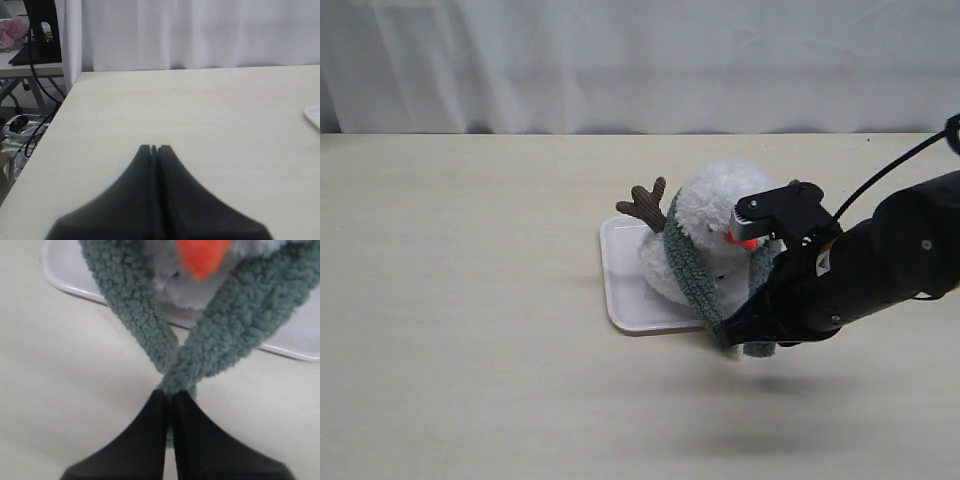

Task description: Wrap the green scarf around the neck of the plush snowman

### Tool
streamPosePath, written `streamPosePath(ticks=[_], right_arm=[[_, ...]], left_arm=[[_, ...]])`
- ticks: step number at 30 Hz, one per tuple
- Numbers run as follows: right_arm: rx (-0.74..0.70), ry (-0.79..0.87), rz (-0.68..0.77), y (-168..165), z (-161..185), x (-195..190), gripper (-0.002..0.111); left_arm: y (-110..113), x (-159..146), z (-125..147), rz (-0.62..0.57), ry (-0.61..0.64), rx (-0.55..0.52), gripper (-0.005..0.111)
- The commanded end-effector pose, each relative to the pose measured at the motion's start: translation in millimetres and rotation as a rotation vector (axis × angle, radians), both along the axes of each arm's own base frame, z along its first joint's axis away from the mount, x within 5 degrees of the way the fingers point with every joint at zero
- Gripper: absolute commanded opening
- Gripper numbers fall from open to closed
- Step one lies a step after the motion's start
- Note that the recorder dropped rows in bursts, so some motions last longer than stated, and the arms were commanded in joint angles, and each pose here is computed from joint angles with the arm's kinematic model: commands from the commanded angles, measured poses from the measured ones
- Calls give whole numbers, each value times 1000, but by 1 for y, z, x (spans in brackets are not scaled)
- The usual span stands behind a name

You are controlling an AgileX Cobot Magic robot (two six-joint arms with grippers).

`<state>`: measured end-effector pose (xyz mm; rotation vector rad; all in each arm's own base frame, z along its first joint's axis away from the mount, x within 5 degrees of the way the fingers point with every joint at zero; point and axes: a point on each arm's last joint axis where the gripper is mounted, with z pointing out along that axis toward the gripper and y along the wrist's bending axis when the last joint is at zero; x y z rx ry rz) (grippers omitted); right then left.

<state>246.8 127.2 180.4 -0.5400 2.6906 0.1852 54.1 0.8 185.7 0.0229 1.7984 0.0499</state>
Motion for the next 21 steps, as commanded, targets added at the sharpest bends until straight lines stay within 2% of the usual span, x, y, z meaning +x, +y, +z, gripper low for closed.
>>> streamPosePath(ticks=[1, 10, 12, 17, 19, 21], right_arm=[[-13, 32, 1, 3, -21, 6, 4], [-15, 24, 9, 5, -29, 10, 5], [-21, 20, 26, 5, -28, 9, 13], [-16, 21, 21, 5, -28, 9, 58], [-6, 5, 17, 6, -27, 11, 67], [3, -7, 14, 6, -27, 12, 67]], left_arm=[[0, 0, 0, 2, -7, -9, 0], [0, 0, 0, 2, -7, -9, 0], [0, 0, 0, 2, -7, -9, 0], [0, 0, 0, 2, -7, -11, 0], [0, 0, 0, 2, -7, -11, 0], [0, 0, 0, 2, -7, -11, 0]])
